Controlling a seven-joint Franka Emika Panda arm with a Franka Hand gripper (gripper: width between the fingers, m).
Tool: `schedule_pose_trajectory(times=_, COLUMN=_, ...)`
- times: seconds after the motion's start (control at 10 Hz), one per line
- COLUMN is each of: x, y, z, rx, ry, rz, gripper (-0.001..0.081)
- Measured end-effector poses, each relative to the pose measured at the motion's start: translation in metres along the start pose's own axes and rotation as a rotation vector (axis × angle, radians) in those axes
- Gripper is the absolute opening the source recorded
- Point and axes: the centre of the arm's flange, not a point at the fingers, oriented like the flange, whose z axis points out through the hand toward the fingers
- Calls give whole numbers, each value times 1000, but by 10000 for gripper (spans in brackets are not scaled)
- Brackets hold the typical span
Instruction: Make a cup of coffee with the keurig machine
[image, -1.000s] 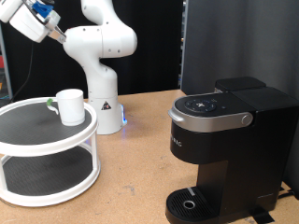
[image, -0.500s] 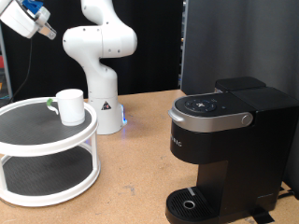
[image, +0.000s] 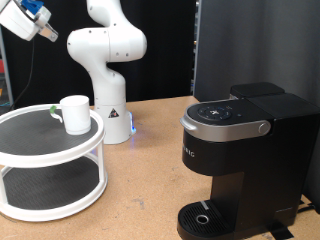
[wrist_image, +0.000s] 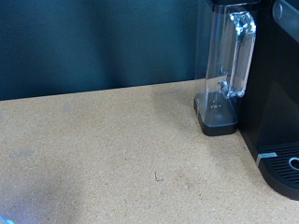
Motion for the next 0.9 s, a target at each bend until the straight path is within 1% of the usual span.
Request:
schedule_pose_trajectory(times=0.2, x=-9, y=8, z=7, rx=-27, ry=-35, rz=-26, gripper=4)
schedule_pose_trajectory(times=0.3, x=-13, y=14, z=11, rx=-44, ry=-34, rz=-28, gripper=4)
schedule_pose_trajectory(times=0.6, x=-24, y=30, z=22, rx=-85, ry=-1, rz=-18, gripper=4)
schedule_pose_trajectory(times=0.9, x=-35, y=42, z=30, rx=-95, ry=17, rz=-10, gripper=4)
